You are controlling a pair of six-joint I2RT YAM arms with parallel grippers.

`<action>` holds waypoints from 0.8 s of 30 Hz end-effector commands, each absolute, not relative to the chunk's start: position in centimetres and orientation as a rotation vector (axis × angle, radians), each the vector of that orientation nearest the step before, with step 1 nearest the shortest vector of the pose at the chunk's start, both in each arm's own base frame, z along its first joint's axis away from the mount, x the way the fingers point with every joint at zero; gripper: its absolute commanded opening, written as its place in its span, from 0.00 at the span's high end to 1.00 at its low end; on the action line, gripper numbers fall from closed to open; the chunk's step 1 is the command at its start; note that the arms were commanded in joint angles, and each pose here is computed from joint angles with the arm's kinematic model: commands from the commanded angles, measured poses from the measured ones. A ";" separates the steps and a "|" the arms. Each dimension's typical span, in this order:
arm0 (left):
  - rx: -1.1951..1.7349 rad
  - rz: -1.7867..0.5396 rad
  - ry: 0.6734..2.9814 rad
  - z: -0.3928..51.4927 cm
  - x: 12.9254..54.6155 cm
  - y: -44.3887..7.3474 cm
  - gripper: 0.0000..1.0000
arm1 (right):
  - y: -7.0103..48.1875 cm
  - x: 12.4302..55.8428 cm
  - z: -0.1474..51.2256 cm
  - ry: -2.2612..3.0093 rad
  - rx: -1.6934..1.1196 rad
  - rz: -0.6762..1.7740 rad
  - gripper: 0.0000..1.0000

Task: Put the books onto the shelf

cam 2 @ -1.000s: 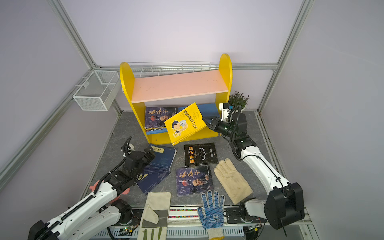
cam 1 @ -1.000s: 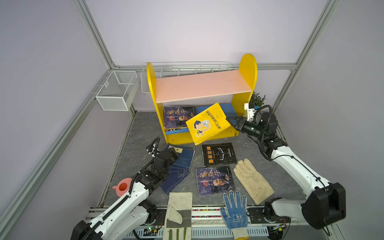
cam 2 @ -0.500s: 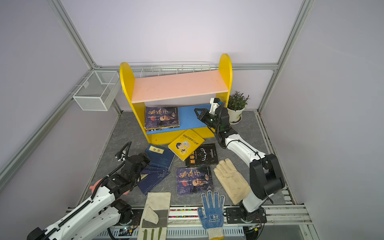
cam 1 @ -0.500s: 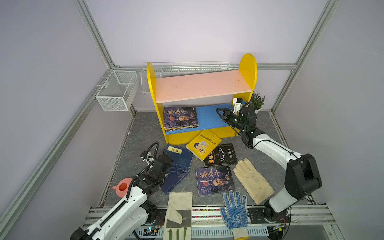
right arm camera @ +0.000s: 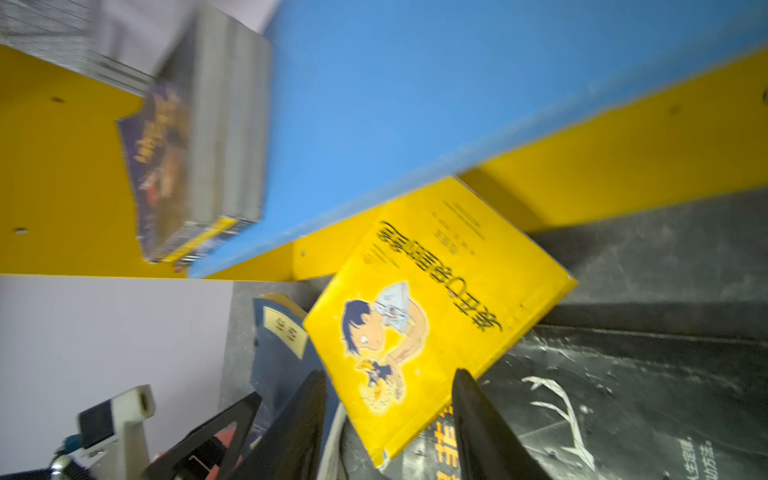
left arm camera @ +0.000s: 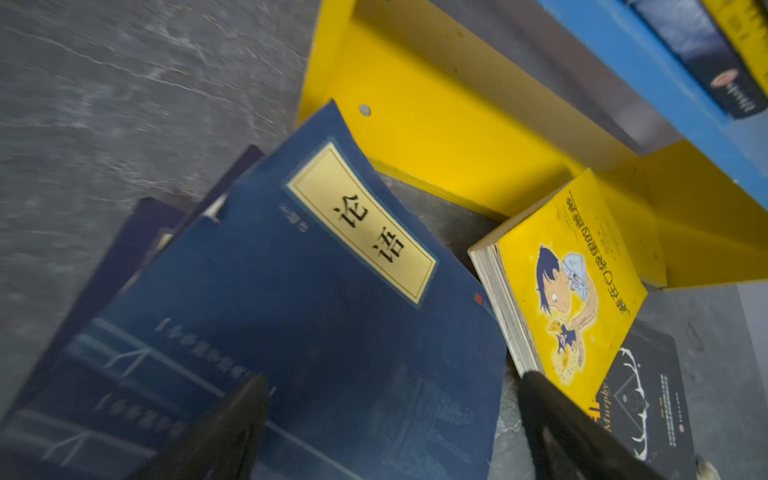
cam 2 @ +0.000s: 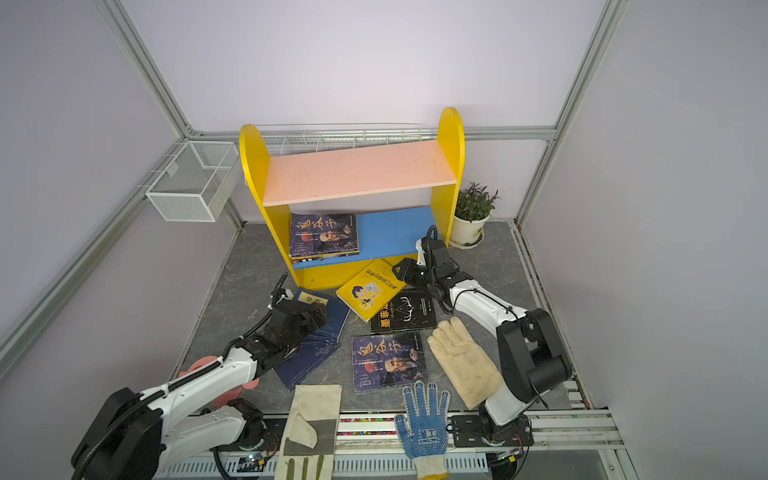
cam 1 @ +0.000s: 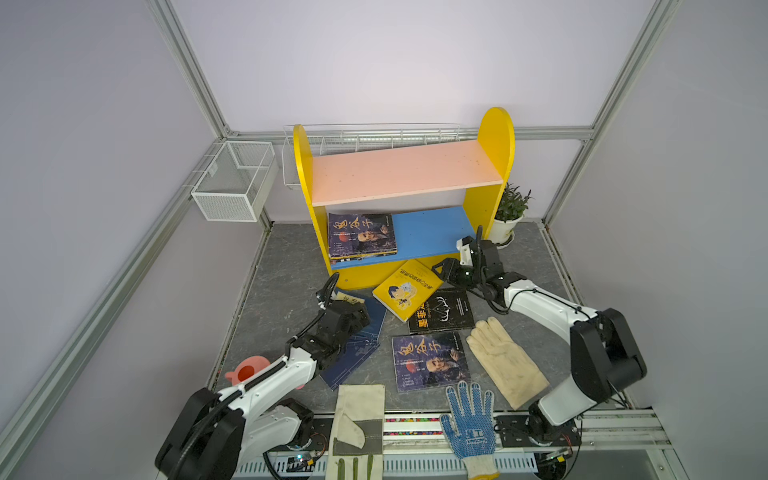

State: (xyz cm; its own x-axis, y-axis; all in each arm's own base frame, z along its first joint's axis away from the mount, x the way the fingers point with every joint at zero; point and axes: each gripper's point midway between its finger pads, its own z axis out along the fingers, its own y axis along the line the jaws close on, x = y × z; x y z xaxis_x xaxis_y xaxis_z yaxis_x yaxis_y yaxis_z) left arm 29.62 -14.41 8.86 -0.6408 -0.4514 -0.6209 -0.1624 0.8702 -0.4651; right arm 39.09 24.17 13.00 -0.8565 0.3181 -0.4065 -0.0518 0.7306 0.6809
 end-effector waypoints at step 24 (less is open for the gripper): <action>-0.172 -0.297 2.193 9.9 37.7 -19.2 0.02 | 24.5 37.4 2.2 2.650 0.323 0.973 0.38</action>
